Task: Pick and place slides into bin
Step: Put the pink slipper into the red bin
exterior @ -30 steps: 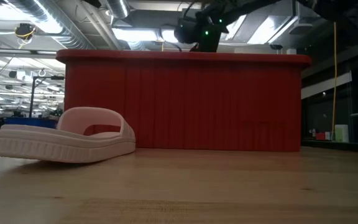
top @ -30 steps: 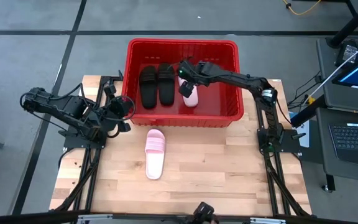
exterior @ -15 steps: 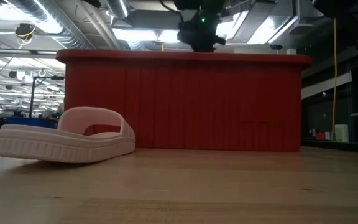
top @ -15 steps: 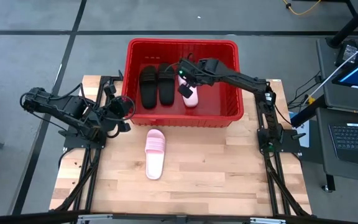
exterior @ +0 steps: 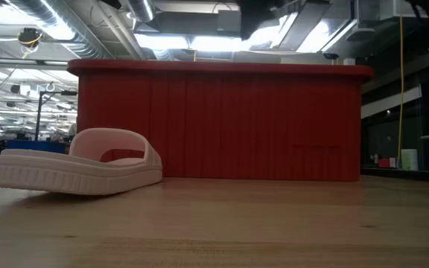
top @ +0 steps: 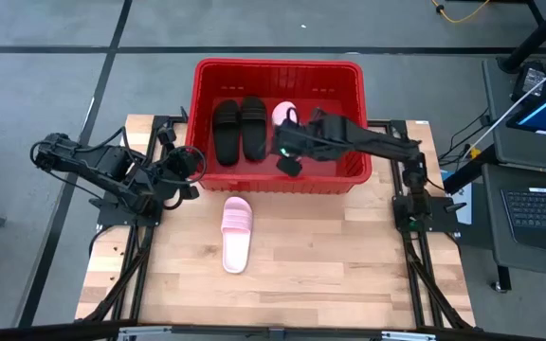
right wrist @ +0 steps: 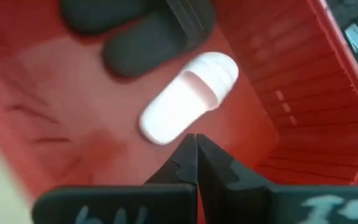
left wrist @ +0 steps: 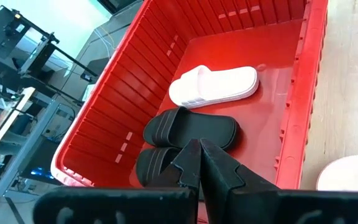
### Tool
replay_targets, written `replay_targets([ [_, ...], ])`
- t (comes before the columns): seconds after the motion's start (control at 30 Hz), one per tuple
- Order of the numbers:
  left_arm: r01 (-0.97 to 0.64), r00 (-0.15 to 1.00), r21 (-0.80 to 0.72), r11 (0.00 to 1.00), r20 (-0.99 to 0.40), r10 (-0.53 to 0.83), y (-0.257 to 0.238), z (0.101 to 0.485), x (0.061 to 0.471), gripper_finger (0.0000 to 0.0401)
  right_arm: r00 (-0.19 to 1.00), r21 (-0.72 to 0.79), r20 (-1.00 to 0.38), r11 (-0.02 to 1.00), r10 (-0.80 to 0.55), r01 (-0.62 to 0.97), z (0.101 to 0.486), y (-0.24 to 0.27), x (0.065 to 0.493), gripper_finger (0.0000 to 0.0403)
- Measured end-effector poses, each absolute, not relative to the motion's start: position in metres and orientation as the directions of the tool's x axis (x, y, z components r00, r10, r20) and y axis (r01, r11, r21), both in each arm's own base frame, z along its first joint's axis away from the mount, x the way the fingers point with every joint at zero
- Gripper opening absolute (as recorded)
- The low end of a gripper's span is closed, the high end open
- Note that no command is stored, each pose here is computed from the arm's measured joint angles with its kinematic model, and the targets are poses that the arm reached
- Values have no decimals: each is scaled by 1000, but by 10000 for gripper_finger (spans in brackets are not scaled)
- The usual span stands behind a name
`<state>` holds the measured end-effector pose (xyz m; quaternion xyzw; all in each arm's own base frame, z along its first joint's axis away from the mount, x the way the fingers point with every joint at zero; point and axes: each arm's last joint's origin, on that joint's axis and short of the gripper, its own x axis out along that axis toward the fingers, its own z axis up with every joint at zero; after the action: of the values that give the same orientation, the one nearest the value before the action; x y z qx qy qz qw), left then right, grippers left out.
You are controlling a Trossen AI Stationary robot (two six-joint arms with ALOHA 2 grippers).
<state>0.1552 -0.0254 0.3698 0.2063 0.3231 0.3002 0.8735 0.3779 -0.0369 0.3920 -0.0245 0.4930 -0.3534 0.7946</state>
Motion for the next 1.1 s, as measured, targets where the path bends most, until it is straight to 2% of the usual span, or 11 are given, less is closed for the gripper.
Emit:
replay_targets([
  [0.17,-391,612,554,735,-440,657,-25,370,155,3,345,-380,-723,761,-599,526,408,-3,368,3],
  [0.37,-414,623,524,744,-433,652,-25,372,150,1,389,-414,-659,742,-644,527,412,32,362,2],
  [0.5,-398,652,513,761,-425,628,-29,368,144,2,366,-446,-671,746,-645,495,386,53,367,2],
  [0.73,-434,682,500,750,-361,636,-38,343,129,2,293,-510,-668,708,-684,488,310,79,371,2],
  [0.9,-369,746,490,789,-351,567,-50,331,130,1,422,-414,-650,760,-632,501,288,98,362,2],
  [1.1,-147,844,470,870,-399,358,-69,318,140,1,621,-331,-574,845,-534,420,274,118,352,5],
])
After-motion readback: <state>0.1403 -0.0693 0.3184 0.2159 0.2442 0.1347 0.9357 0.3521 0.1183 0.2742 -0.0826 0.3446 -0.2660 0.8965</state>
